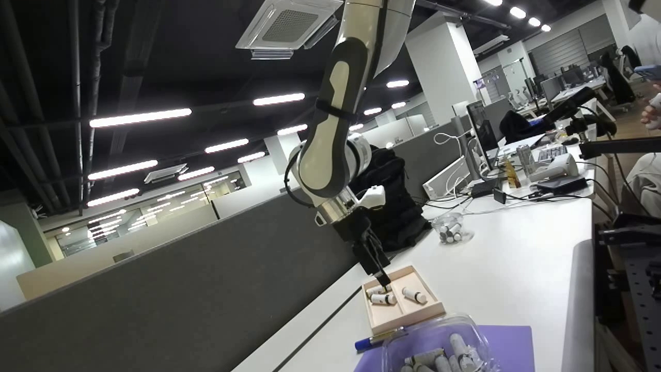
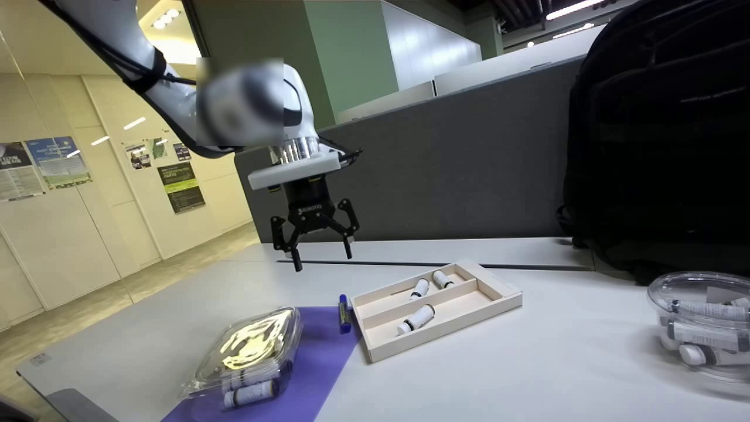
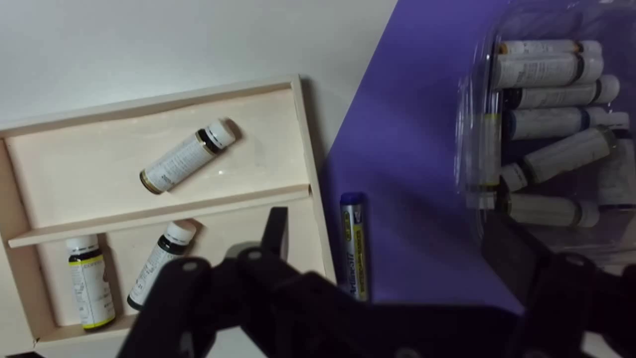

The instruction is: Put the marker in the top compartment of the box

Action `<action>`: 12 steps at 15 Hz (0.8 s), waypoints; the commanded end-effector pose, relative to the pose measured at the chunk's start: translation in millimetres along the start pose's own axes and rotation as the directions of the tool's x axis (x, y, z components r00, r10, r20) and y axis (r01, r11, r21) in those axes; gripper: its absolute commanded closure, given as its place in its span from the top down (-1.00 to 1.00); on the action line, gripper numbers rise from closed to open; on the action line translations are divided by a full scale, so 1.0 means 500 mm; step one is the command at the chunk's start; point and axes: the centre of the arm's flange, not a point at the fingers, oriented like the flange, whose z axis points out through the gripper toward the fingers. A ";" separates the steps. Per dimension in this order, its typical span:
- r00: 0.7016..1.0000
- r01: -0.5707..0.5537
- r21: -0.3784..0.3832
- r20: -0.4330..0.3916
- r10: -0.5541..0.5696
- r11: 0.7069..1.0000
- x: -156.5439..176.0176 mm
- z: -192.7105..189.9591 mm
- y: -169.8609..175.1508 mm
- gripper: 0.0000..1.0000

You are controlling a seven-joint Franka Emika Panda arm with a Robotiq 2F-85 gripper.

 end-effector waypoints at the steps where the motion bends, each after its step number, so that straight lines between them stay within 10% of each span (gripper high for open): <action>1: 0.990 -0.034 -0.023 -0.138 0.031 0.999 0.007 0.057 -0.021 1.00; 12: 0.949 -0.046 0.048 -0.309 0.059 0.998 0.023 0.182 -0.065 1.00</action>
